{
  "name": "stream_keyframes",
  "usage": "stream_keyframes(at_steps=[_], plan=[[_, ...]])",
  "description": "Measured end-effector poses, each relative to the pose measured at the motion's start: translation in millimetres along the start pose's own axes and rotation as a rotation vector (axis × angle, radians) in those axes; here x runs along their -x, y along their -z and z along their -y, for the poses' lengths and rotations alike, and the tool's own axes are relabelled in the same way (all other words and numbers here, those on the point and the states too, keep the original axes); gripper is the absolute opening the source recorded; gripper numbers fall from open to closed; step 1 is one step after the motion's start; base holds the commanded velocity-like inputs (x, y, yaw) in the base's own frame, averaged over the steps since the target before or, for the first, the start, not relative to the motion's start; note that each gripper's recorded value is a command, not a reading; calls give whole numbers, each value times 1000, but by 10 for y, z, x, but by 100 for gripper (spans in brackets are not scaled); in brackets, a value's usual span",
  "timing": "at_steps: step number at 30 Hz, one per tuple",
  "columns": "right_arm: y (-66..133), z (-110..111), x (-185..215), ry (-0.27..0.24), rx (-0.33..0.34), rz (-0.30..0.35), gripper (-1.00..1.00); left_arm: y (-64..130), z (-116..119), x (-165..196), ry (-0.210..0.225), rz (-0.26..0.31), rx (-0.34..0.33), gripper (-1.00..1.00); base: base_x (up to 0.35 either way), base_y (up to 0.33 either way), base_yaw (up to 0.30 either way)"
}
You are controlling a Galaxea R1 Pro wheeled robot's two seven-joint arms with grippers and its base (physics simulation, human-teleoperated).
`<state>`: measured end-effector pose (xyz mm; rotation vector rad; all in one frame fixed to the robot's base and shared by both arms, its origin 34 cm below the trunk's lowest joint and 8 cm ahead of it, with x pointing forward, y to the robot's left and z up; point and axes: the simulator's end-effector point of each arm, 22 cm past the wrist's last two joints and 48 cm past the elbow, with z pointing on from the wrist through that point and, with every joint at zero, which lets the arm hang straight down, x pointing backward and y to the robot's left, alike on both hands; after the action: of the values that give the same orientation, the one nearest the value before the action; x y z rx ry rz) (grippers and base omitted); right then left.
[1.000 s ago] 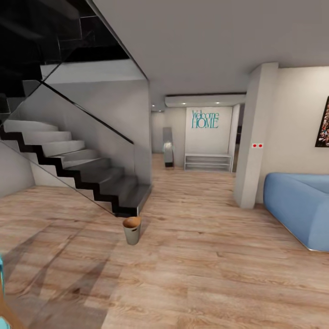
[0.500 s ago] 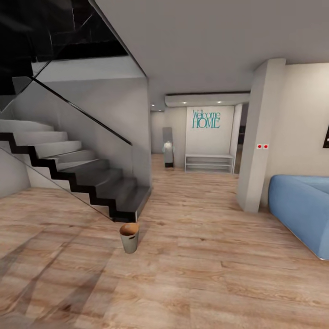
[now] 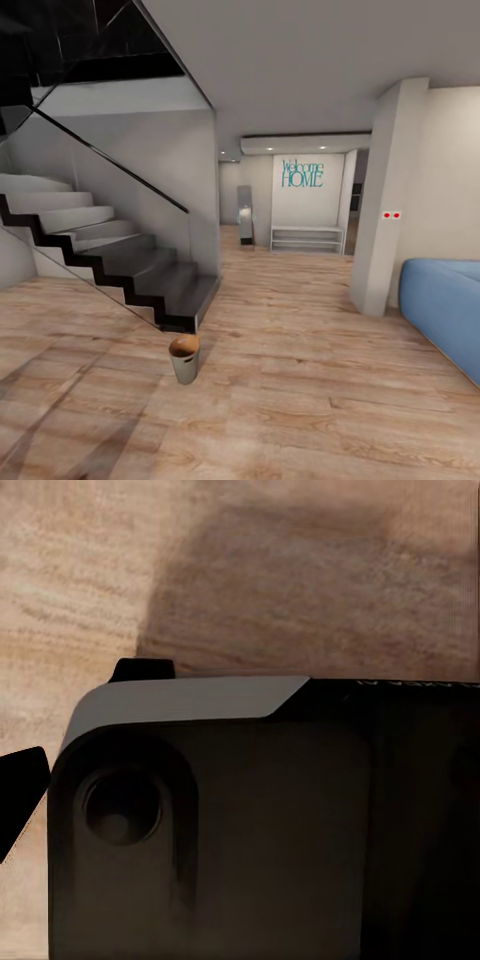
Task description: Put the three can of soda from the living room inside the tash can in the kitchen.
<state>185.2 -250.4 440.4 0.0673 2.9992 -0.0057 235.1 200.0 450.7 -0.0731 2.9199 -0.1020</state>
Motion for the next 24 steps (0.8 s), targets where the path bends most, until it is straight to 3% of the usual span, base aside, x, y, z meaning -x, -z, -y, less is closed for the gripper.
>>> stream_keyframes(at_steps=[10, 24], plan=[[0, -4, 0, 1, 1, 0, 100, 0, 0, -3, 1, -1, 0, 100, 338, 0, 24], [0, -5, 0, 11, 1, 0, 100, 0, -1, -4, 1, -1, 0, 100, 338, 0, 235]])
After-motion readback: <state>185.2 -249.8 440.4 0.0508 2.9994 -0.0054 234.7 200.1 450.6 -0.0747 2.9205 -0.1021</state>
